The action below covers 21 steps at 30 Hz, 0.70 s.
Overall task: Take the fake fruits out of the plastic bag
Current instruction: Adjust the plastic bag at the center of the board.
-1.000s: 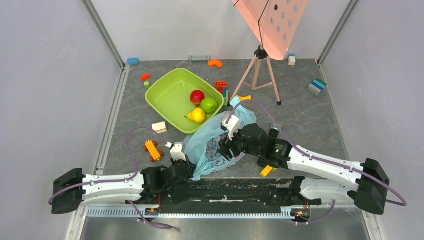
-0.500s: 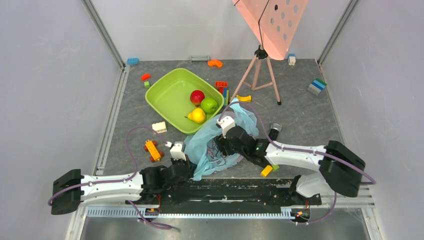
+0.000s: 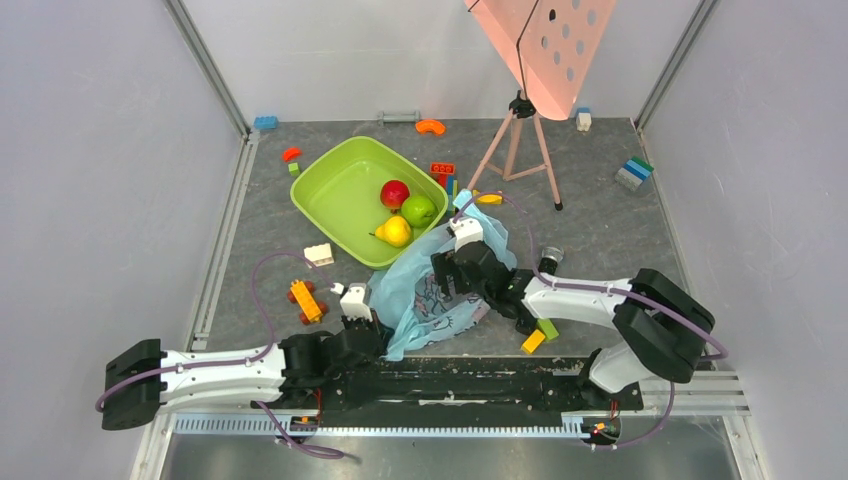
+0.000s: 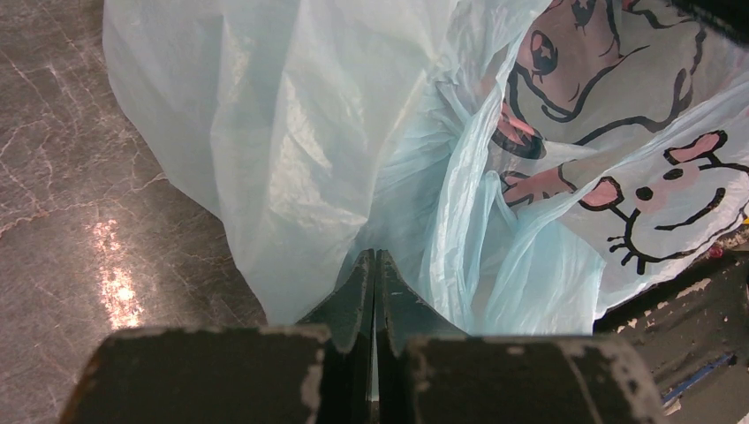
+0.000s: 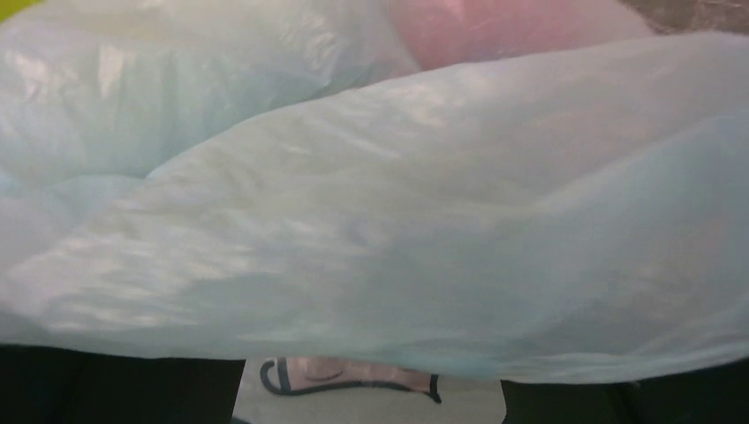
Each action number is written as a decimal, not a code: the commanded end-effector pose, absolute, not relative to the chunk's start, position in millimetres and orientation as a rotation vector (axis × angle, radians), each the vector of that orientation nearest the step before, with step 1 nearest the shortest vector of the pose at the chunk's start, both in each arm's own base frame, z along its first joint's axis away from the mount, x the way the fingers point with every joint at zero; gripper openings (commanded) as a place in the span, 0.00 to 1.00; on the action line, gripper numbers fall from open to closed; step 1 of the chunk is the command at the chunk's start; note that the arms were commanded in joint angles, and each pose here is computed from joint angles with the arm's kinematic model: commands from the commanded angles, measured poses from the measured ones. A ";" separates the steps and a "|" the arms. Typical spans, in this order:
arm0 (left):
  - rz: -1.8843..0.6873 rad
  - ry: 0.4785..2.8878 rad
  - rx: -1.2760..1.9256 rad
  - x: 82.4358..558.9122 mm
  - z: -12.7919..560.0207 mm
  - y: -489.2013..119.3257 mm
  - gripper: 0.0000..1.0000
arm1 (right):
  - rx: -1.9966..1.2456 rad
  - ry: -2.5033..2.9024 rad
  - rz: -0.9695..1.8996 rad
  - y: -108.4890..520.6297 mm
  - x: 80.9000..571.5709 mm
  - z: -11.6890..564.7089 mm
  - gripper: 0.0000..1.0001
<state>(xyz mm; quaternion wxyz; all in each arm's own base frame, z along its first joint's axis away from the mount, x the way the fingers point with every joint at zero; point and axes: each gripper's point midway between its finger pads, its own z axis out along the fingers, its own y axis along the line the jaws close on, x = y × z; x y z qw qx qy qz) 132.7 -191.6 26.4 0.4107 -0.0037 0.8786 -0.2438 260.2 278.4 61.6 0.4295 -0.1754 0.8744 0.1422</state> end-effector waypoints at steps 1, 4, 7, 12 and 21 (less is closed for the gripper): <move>-0.628 2.164 -0.012 139.4 43.9 -198.1 0.02 | -0.299 2.110 0.369 280.5 285.4 72.4 0.93; -0.628 2.164 -0.011 139.6 44.2 -198.2 0.02 | -0.277 2.092 0.368 281.8 296.4 72.1 0.96; -0.626 2.165 -0.009 139.3 43.9 -198.0 0.02 | -0.261 2.082 0.363 283.9 306.0 69.6 0.98; -0.626 2.167 -0.009 139.0 43.3 -197.7 0.02 | -0.228 2.061 0.353 284.6 320.6 68.2 0.98; -0.623 2.167 -0.010 139.2 43.5 -197.2 0.02 | -0.206 1.991 0.373 292.4 339.0 77.0 0.98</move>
